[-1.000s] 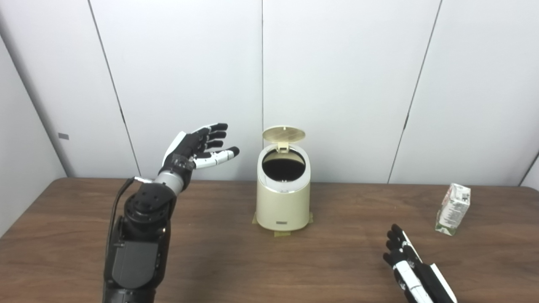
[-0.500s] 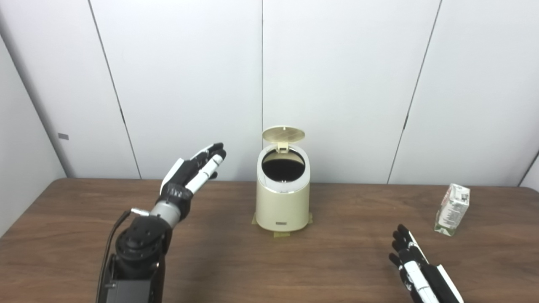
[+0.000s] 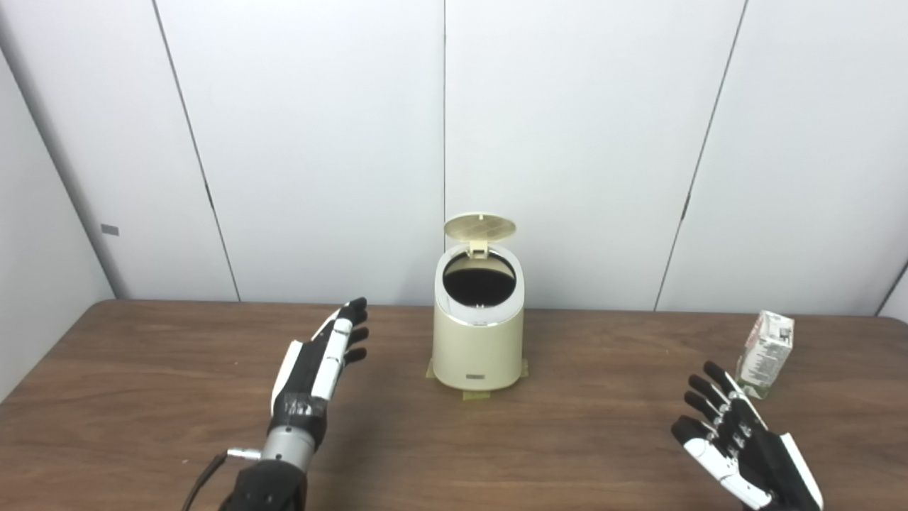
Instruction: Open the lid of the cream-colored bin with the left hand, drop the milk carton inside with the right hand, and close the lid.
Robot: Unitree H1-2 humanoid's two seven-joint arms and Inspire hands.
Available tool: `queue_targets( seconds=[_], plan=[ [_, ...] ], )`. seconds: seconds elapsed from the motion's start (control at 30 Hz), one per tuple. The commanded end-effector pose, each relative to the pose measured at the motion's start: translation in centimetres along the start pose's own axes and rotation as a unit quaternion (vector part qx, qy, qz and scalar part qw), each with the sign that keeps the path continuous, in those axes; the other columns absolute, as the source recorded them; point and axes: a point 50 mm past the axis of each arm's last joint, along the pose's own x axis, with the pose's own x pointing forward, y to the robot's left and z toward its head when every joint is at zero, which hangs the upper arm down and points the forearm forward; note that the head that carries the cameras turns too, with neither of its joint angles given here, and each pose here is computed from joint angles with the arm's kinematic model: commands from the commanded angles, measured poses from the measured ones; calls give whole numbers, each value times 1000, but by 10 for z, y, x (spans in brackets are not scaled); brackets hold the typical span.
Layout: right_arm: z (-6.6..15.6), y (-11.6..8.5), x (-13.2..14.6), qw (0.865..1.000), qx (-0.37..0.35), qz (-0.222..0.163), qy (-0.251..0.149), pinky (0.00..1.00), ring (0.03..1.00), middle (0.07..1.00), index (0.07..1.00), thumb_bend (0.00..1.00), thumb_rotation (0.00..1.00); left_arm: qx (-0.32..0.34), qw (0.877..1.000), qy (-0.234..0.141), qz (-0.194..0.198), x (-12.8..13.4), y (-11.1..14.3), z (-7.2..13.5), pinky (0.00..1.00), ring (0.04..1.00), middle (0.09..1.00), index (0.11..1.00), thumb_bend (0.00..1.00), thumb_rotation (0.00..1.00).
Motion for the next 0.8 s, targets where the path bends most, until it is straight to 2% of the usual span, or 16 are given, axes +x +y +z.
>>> queue_targets(
  seconds=[0.0, 0.1, 0.2, 0.27, 0.33, 0.5, 0.77],
  plan=[
    [17, 0, 7, 998, -15, -22, -49, 767, 823, 860, 873, 767, 278, 8, 998, -63, 26, 9, 0, 20, 858, 900, 925, 920, 448, 926],
    [21, -7, 3, 996, -47, -50, -48, 703, 771, 813, 825, 833, 285, 1, 997, -66, 38, 7, -2, 14, 901, 929, 951, 955, 428, 955],
    [26, -21, -5, 995, -63, -62, -51, 718, 775, 814, 831, 841, 304, 5, 996, -73, 51, 7, -1, 7, 897, 918, 949, 961, 380, 959],
    [30, -29, -8, 994, -66, -68, -56, 721, 773, 811, 829, 814, 253, 10, 996, -74, 52, 9, 0, 4, 898, 918, 952, 971, 373, 986],
    [34, -38, -11, 992, -75, -85, -52, 672, 742, 791, 820, 822, 195, 11, 996, -71, 49, 10, 3, 3, 908, 926, 960, 980, 377, 993],
    [42, -58, -14, 987, -103, -112, -53, 642, 770, 824, 836, 835, 145, 5, 998, -58, 34, 12, 6, 0, 938, 953, 973, 997, 397, 973],
    [47, -89, -4, 975, -158, -150, -55, 635, 802, 839, 836, 875, 207, -1, 999, -50, 11, 13, 14, 1, 943, 936, 965, 1000, 411, 962]
  ],
)
